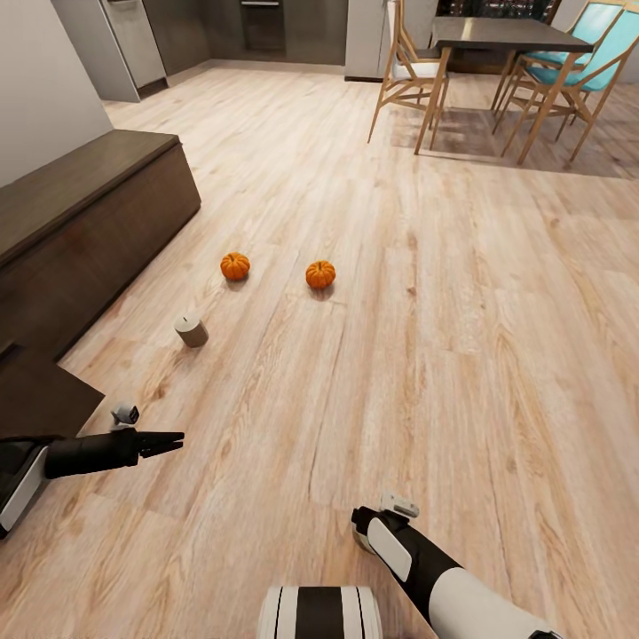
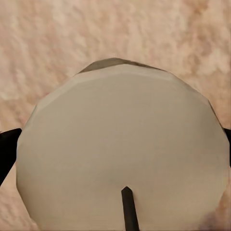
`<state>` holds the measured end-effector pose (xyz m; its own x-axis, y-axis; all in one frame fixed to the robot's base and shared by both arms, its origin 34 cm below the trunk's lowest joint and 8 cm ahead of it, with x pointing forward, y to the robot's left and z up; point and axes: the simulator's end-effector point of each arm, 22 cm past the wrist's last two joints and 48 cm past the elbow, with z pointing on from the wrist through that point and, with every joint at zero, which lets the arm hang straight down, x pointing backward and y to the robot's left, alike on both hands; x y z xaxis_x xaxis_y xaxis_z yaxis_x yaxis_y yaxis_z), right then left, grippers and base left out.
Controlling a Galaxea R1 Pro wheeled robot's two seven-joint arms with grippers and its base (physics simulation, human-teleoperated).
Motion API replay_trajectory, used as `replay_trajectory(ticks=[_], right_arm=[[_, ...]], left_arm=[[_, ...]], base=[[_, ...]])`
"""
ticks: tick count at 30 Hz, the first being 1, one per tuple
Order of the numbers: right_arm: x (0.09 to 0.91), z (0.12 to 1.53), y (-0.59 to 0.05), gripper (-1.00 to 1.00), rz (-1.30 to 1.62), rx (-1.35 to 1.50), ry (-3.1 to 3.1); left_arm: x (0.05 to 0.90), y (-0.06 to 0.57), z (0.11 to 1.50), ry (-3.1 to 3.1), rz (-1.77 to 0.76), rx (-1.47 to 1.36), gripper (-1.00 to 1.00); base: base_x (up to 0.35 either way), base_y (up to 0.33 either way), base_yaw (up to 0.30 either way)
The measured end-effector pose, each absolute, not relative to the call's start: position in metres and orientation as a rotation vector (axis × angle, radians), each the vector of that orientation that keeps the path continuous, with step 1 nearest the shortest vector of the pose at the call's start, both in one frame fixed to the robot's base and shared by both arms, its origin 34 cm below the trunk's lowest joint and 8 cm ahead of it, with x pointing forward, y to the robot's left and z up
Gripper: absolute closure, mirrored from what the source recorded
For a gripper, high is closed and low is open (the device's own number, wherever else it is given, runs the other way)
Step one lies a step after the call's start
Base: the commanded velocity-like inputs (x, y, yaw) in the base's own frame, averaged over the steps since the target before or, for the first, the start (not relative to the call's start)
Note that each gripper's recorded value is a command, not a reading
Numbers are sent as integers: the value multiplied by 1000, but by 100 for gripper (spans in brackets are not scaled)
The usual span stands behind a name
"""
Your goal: Place each of the two pumpkins and all three candles from the living room inside a cabinet in the living room (use any cabinet), then make sure every cabinet is closed, and position the cauldron so it is next to a table in the living room.
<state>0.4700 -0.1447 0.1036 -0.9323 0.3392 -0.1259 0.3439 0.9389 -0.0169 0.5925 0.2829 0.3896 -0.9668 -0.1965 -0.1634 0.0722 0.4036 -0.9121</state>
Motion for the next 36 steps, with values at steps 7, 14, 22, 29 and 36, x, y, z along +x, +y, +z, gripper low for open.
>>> replay_trajectory(ticks=[7,14,22,29,36], right_arm=[[470,104,-145,-100,-59,526,2974],[470,103,-145,-100,-60,525,2975],[469,103,-145,100,-60,524,2975],[469,103,-145,100,-60,525,2975],[474,108,-145,100,-56,529,2964]], left_arm=[[593,283,390,2417,-1589,-109,-100],[593,283,390,2417,-1589,-109,-100],[593,282,390,2416,-1590,-110,-100],[593,283,390,2414,-1592,-110,-100],[594,282,397,2404,-1590,-100,-100]], base=[[0,0,0],[0,0,0],[0,0,0],[0,0,0],[0,0,0]])
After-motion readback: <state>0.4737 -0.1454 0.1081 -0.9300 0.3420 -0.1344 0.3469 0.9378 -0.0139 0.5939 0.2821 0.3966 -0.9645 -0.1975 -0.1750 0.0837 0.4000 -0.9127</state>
